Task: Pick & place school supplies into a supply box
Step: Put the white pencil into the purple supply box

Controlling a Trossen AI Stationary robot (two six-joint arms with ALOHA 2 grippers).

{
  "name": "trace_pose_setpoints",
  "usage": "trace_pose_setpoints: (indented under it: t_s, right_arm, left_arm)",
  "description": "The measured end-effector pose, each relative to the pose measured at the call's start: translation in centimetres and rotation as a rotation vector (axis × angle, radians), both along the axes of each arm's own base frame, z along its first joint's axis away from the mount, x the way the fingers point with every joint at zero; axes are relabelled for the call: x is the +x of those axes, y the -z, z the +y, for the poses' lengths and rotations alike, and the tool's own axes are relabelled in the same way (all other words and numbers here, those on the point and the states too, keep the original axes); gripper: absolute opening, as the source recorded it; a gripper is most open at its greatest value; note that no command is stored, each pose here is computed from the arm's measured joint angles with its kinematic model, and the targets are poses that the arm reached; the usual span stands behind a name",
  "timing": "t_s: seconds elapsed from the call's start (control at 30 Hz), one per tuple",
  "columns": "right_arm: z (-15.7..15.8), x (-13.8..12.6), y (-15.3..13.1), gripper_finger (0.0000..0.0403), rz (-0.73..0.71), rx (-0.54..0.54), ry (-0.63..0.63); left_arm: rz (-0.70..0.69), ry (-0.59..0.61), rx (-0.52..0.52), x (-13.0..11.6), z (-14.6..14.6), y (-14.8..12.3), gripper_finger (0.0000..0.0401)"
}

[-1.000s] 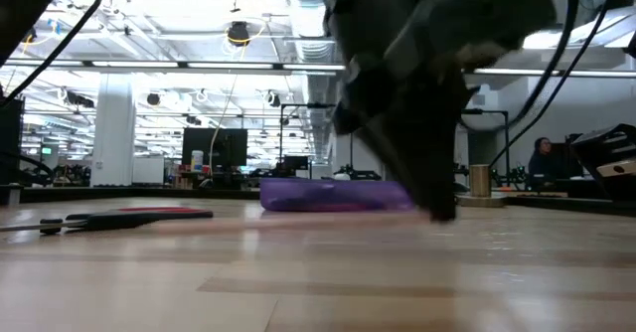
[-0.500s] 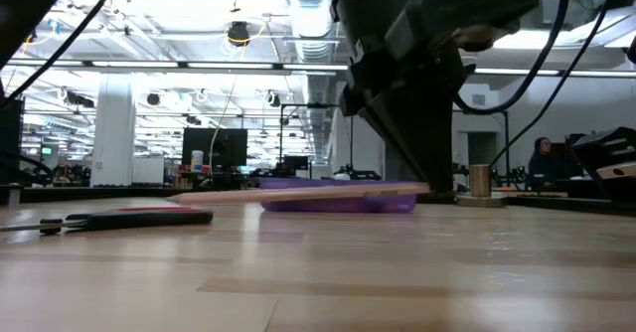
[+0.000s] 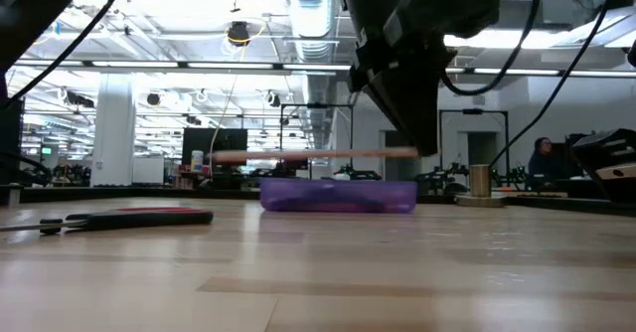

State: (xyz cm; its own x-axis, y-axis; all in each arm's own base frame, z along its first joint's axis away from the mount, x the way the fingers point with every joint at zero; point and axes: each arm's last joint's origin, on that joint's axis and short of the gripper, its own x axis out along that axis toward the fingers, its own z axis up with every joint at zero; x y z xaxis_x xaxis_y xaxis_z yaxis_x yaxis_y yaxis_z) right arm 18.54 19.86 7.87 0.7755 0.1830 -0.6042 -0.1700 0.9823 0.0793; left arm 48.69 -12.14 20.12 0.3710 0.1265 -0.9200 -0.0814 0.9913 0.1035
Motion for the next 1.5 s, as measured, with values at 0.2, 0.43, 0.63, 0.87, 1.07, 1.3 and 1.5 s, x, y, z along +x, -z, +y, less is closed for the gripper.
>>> trace_pose_setpoints:
  t_s: [0.2, 0.43, 0.63, 0.87, 1.07, 1.3, 1.5]
  right_arm:
    - [-0.1, 0.0, 0.0, 0.0001, -0.004, -0.025, -0.015]
    - [-0.1, 0.1, 0.0, 0.0001, -0.005, -0.030, -0.017]
    - [-0.2, 0.2, 0.0, 0.0001, -0.005, -0.028, -0.009]
    - [-0.3, 0.3, 0.0, 0.0001, -0.006, -0.028, -0.005]
    - [-0.3, 0.3, 0.0, 0.0001, -0.006, -0.028, -0.005]
    - [-0.3, 0.3, 0.0, 0.0001, -0.006, -0.027, -0.005]
    - [-0.3, 0.3, 0.0, 0.0001, -0.006, -0.027, -0.005]
  left_arm:
    - [0.013, -0.005, 0.023, 0.4, 2.9, -1.7, 0.0000]
    - [0.021, -0.007, 0.066, 0.9, 7.7, -3.3, 0.0000]
    - [0.033, 0.011, 0.087, 1.2, 13.5, -3.3, 0.0000]
    - [-0.035, 0.034, 0.075, 1.5, 20.0, -3.5, 0.0000]
    - [-0.099, 0.053, 0.019, 1.3, 24.0, -3.5, 0.0000]
    - [-0.051, 0.025, 0.005, 0.5, 25.3, -3.2, 0.0015]
    - [-0.062, 0.010, -0.052, 0.6, 25.1, -3.2, 0.0056]
